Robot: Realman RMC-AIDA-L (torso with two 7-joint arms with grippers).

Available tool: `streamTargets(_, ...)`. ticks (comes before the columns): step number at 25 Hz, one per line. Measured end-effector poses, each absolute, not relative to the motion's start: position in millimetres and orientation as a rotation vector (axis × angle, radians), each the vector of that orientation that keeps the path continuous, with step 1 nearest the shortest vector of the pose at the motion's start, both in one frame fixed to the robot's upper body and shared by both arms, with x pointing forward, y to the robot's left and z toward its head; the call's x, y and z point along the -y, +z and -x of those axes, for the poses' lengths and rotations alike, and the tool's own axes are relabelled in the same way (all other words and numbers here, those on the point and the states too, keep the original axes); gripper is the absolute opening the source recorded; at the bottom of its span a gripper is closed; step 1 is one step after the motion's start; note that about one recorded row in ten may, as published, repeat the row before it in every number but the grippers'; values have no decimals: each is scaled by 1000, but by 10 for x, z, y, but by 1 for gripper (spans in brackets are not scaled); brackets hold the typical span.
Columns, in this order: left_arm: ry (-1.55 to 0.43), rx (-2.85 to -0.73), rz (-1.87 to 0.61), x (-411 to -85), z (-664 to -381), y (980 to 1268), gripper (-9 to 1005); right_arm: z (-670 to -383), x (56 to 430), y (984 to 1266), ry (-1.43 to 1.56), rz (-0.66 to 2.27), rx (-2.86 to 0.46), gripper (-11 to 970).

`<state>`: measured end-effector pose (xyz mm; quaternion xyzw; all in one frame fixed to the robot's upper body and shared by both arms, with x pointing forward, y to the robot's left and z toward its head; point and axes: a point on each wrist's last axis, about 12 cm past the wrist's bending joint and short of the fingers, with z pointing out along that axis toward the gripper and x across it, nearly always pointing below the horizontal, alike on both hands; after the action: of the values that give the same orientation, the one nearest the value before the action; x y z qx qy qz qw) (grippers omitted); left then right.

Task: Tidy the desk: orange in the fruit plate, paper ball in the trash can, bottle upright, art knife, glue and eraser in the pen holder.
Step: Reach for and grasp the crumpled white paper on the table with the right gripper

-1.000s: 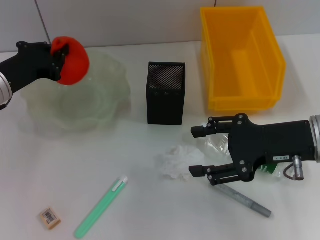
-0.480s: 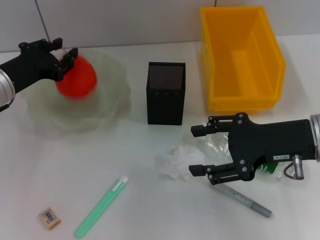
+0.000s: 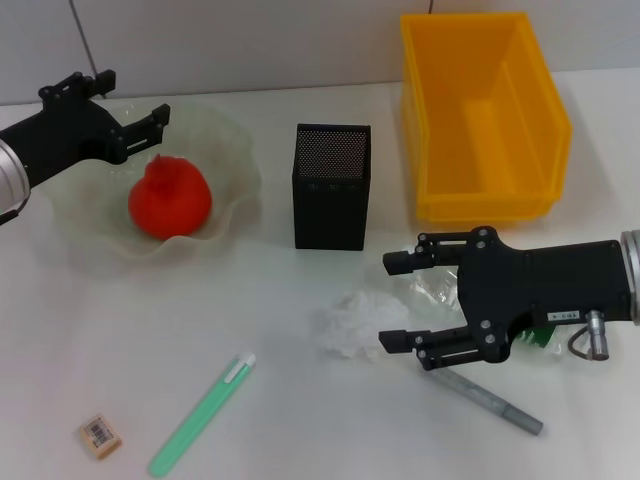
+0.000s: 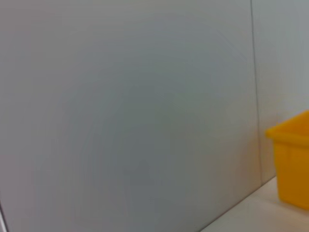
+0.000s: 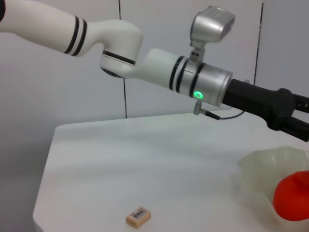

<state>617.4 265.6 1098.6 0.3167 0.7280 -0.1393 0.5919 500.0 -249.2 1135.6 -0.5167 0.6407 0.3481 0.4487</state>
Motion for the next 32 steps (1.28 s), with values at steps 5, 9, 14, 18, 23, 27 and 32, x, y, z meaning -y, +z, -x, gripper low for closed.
streamTargets(5, -411, -1641, -792, -2677, -6061, 11087, 791, -4991, 2551, 11321, 846, 1254, -1599, 735)
streamTargets(9, -518, -1537, -894, -2707, -5824, 11258, 802, -4985, 2591, 11282, 841, 1238, -1607, 734)
streamTargets(14, -605, -1474, -993, -2700, -5643, 11396, 802, -4987, 2621, 11266, 831, 1230, -1611, 733)
streamTargets(18, -772, -1484, -1134, -2683, -5384, 11450, 802, -4995, 2630, 11258, 819, 1227, -1617, 733)
streamTargets(23, -797, -1494, -1153, -2682, -5352, 11443, 802, -4997, 2634, 11255, 818, 1229, -1625, 732)
streamTargets(27, -887, -1521, -1252, -2701, -5214, 11406, 802, -4992, 2651, 11261, 813, 1238, -1642, 731)
streamTargets(32, -915, -1531, -1303, -2706, -5146, 11365, 802, -4995, 2689, 11271, 793, 1249, -1733, 730)
